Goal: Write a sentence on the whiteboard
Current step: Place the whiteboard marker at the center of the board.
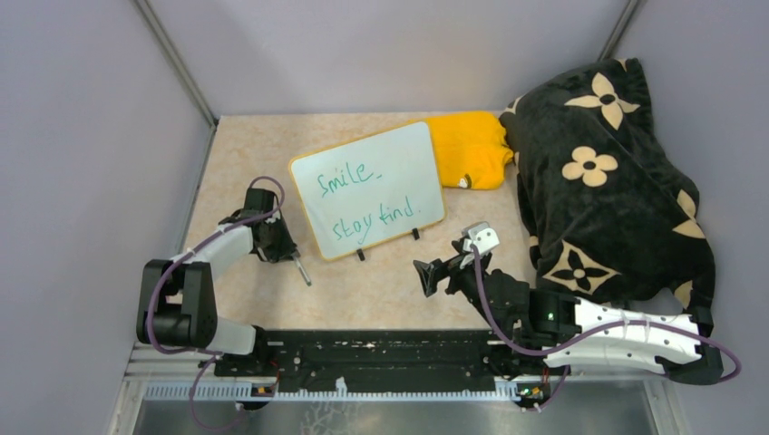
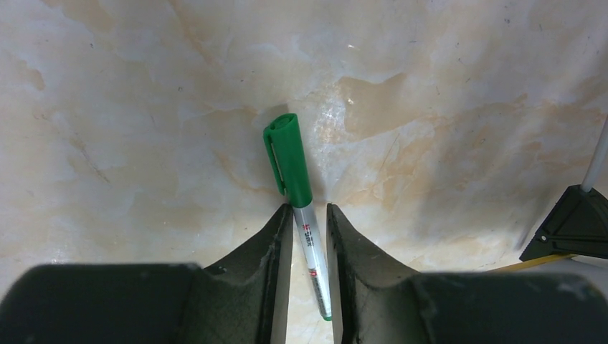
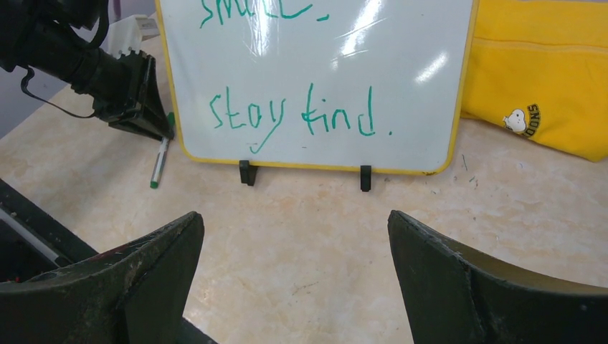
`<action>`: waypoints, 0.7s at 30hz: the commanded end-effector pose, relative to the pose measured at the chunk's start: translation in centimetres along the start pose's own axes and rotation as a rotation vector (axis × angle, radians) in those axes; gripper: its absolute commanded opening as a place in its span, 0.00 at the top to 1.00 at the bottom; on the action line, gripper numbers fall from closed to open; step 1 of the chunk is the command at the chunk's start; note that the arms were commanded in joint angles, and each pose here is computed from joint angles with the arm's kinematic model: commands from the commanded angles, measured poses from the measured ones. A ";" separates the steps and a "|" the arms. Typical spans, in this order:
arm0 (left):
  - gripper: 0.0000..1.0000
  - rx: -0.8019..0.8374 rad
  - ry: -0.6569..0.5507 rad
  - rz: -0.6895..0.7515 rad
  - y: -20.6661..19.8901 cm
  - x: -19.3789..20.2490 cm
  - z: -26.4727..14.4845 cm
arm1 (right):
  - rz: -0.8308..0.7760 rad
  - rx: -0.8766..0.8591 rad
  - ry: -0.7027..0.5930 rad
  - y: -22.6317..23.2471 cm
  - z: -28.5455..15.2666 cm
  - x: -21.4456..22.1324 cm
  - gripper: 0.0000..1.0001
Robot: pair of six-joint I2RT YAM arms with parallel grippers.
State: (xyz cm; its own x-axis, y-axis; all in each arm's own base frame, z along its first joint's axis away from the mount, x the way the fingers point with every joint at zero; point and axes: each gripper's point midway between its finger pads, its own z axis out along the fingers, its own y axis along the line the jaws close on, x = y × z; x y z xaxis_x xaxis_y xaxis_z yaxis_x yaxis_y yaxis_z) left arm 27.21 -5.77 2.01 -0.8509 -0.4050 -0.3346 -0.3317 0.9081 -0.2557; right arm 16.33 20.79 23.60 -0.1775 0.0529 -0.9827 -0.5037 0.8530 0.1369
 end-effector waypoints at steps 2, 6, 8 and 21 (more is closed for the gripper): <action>0.74 0.022 0.006 0.005 -0.2 0.4 -0.3 | 0.036 0.005 -0.027 0.1 -0.1 -1.3 0.04; 0.82 0.043 0.004 0.020 -0.8 0.4 -0.3 | 0.041 0.006 -0.026 0.1 -0.1 -1.3 0.04; 0.85 0.055 0.010 0.025 -1.0 0.6 -0.2 | 0.042 0.006 -0.024 0.1 -0.1 -1.3 0.04; 0.89 0.107 0.036 0.025 -2.3 1.4 0.2 | 0.042 0.008 -0.021 0.0 -0.1 -1.0 0.04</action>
State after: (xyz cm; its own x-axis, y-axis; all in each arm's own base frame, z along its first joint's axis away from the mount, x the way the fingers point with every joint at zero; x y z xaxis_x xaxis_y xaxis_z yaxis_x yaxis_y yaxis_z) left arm 26.91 -7.61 2.13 -0.8710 -0.3759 -0.3165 -0.2805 0.9092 -0.3077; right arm 16.30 20.78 23.49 -0.1844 0.0568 -0.9812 -0.5014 0.8532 0.1437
